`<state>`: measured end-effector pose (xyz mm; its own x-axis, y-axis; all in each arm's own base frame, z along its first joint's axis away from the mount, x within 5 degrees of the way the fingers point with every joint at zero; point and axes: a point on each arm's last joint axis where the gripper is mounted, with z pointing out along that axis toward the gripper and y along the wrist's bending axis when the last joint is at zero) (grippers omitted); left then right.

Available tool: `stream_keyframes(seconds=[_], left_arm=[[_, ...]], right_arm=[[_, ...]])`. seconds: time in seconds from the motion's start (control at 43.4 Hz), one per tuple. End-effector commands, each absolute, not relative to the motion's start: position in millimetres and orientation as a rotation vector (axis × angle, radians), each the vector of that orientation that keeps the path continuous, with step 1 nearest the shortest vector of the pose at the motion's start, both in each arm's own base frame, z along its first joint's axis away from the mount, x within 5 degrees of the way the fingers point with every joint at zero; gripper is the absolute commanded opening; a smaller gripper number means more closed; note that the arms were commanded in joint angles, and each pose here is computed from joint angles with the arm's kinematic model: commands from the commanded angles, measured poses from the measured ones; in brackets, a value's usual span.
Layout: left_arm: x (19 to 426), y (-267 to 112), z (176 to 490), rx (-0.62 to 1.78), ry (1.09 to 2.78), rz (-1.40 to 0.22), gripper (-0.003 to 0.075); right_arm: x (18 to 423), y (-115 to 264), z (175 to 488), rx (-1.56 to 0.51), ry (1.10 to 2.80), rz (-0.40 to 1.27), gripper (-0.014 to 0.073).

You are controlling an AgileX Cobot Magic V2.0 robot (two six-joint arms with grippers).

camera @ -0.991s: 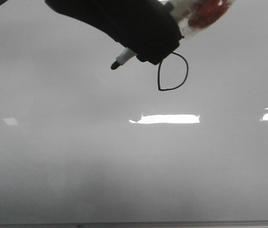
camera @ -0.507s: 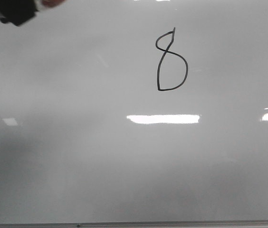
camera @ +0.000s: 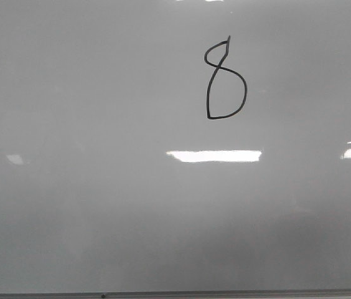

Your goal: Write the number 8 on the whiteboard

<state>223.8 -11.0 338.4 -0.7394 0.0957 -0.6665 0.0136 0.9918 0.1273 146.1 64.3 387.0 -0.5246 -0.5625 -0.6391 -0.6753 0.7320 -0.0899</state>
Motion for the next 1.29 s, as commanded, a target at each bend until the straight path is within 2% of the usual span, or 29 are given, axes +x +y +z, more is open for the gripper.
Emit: stream_keyframes(seconds=[0.0,0.369,0.738,0.83,1.083,1.268], left_arm=[[237.1,-5.7,337.8,0.013,2.293,0.1,0.0059],[288.2,-7.8,287.0,0.008,2.35,0.064,0.006],[308.5,-9.7,260.1,0.02,2.393,0.057,0.0068],[311.3,-10.2,258.5,0.023,2.382,0.053,0.0112],[311.9,-10.0,258.1,0.027,2.383,0.057,0.0379],[302.3,-7.6,266.1,0.032,2.418,0.09,0.0399]], right_arm=[[146.2,63.7,399.1,-0.885,2.197,0.217,0.0499],[146.3,63.8,396.7,-0.887,2.206,0.219,0.0499],[146.4,63.9,395.8,-0.892,2.214,0.221,0.0499],[146.4,63.9,395.8,-0.892,2.214,0.221,0.0499],[147.0,64.0,396.3,-0.885,2.208,0.22,0.0499],[147.3,59.0,396.1,-0.733,2.283,0.211,0.0499]])
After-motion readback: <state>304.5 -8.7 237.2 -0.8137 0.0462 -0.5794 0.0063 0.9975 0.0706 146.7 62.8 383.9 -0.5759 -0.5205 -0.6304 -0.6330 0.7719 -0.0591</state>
